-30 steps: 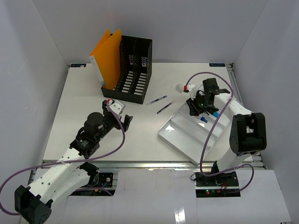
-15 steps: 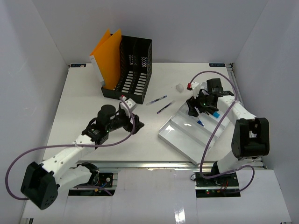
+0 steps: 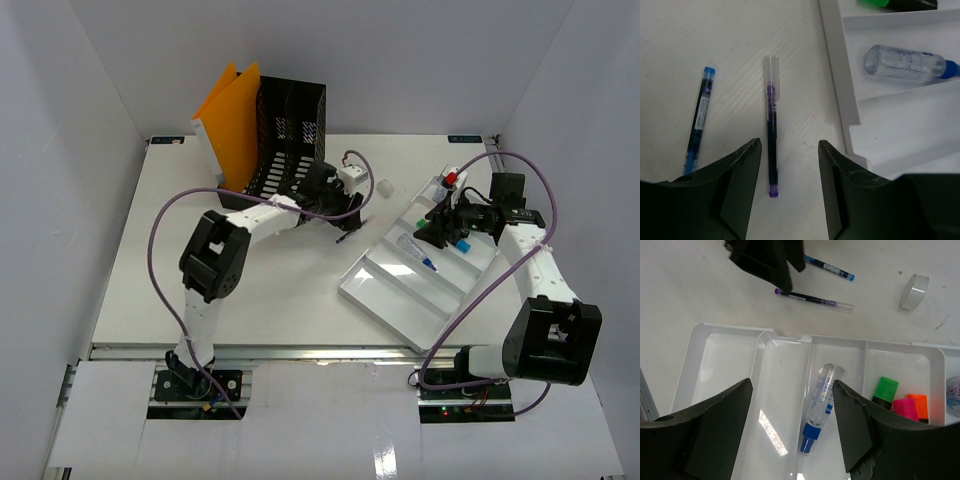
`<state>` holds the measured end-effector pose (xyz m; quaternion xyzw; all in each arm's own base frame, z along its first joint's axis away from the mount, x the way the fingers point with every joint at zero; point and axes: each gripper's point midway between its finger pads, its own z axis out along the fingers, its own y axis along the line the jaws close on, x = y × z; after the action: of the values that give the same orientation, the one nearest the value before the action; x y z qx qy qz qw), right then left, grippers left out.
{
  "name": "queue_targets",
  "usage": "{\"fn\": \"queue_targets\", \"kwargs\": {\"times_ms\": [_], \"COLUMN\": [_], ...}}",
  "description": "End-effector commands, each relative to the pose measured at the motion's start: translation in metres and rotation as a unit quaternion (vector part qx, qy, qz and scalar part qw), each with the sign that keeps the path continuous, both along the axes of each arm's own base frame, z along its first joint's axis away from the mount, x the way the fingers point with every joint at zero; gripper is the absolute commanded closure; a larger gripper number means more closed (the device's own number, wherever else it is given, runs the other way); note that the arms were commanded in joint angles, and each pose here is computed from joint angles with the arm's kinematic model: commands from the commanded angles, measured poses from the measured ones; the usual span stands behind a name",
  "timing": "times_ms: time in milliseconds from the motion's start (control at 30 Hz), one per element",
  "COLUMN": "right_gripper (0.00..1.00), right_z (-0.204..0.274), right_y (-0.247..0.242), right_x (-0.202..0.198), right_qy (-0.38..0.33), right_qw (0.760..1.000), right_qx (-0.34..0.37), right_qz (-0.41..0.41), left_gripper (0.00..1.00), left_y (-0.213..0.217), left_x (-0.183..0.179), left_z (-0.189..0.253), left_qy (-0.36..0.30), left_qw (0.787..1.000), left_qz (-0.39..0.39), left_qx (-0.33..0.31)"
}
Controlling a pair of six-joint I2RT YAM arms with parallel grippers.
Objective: Organize the desk
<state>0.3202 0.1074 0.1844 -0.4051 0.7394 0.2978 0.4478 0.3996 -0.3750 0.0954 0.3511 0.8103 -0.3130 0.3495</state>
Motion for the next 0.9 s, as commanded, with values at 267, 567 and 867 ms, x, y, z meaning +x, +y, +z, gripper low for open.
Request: {"fn": "queue_targets", "kwargs": {"times_ms": [267,567,867], "right_gripper": [0.29,0.30,0.30], "right_z": [0.012,0.011,0.010], "right_y": [0.008,0.007,0.005], "right_x": [-0.011,-0.011,-0.011], "right_qy": [-0.018,-0.012,-0.007], "right_qw": [0.998,0.998,0.998], "right_qx": [0.040,0.045,0.050], "right_qz": [0.036,0.035,0.032], "left_gripper": [0.41,0.55,0.87], "left_y": [-0.017,-0.010,-0.003], "left_x": [0.028,0.030,0.021], "left_z": [-0.037,-0.052,-0.058], "left_qy": [-0.087,-0.112,-0.102], "left_qw": [0.982,0.968,0.967], "left_qz": [0.028,0.034,0.035], "left_qx": [0.168,0.220,0.231]}}
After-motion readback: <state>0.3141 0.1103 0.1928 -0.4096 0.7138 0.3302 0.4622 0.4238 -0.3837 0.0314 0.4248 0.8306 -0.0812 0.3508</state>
